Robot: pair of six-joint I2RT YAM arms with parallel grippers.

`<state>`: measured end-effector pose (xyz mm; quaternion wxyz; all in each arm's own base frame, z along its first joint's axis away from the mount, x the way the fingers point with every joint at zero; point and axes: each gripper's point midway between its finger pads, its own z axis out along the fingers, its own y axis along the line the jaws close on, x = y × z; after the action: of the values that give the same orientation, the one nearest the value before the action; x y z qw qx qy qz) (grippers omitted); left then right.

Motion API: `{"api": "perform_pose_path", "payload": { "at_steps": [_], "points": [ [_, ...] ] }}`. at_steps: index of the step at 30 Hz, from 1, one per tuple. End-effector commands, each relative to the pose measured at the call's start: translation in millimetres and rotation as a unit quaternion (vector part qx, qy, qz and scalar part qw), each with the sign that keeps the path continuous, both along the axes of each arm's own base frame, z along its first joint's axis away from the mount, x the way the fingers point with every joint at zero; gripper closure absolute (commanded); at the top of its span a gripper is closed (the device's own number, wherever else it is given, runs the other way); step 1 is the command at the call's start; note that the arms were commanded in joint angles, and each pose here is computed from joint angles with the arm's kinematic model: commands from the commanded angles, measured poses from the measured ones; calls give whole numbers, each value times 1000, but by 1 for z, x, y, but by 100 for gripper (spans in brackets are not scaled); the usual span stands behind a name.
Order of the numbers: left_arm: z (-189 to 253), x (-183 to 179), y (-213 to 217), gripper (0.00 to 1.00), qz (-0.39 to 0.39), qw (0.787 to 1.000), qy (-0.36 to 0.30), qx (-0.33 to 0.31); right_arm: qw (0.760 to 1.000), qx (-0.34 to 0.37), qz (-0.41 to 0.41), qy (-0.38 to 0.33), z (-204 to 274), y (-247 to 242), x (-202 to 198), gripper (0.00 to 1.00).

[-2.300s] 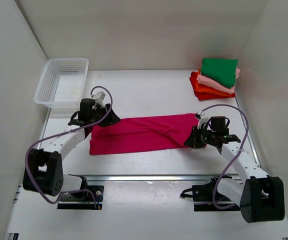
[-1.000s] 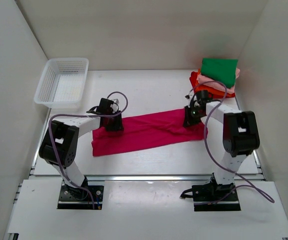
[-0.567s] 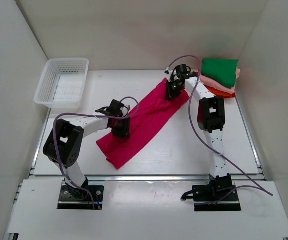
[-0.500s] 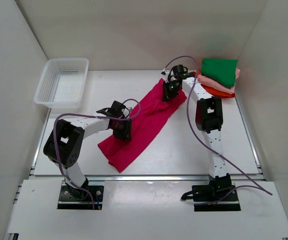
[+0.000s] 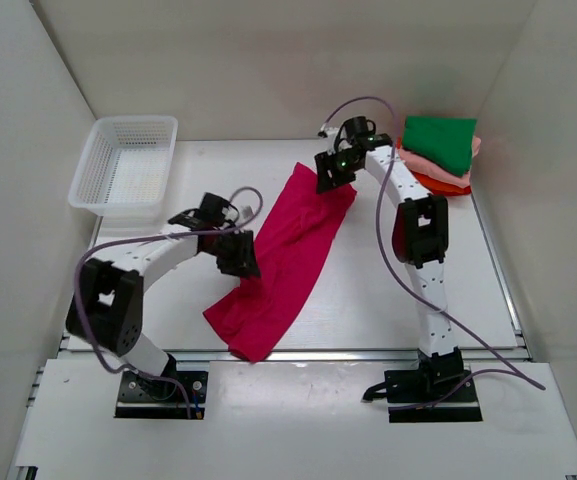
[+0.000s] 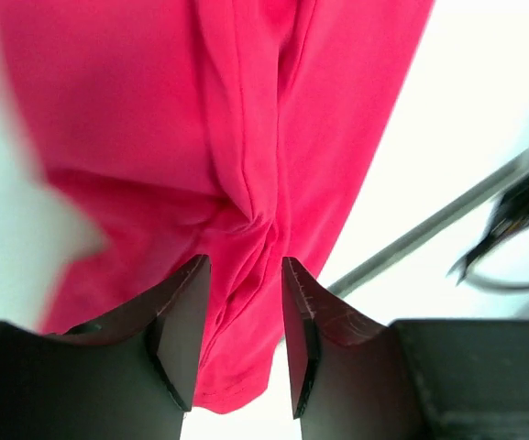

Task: Fold and stack the t-shirts
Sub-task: Rotate the tshirt 90 degrees

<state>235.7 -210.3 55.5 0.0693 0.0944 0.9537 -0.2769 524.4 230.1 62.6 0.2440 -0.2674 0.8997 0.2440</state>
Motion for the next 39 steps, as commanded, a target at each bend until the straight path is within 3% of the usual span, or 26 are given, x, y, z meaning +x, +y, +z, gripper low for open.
{"api": "perform_pose_path", "payload": {
  "at_steps": [1,3,7,9,10,11,13,14,16,22,26,29,35,39],
  "points": [
    [68,53,15,51,68,990,-117,-46,992,13,-29,-126,120,-30,18,48],
    [76,64,20,50,65,987,-139,-43,990,2,-38,-134,134,-38,5,43],
    [75,98,15,51,42,989,-140,-21,985,-17,-73,-158,164,-55,-35,40],
    [73,119,6,52,38,988,-146,-18,985,4,-85,-150,161,-58,-78,39],
    [74,129,4,51,40,986,-160,-25,990,5,-87,-113,133,-59,-101,39],
    [70,138,-2,51,41,986,-157,-35,987,26,-84,-138,151,-54,-114,42],
    [69,158,-13,50,38,982,-177,-53,991,47,-88,-91,113,-49,-158,57],
    [62,168,-18,51,33,982,-177,-52,988,86,-79,-100,126,-32,-171,83],
    [50,186,-31,51,19,984,-170,-54,987,131,-56,-70,104,-2,-210,100],
    [26,217,-59,53,1,982,-175,-68,980,198,0,-2,69,67,-279,100],
    [28,231,-73,53,0,978,-194,-77,975,211,50,38,52,106,-313,100],
    [5,238,-82,53,-16,983,-173,-58,973,197,86,81,26,128,-338,100],
    [-20,261,-89,53,-14,987,-157,-35,968,146,151,137,-7,140,-380,100],
    [-36,275,-86,54,-4,989,-144,-24,970,111,149,154,-25,118,-384,100]
  ]
}}
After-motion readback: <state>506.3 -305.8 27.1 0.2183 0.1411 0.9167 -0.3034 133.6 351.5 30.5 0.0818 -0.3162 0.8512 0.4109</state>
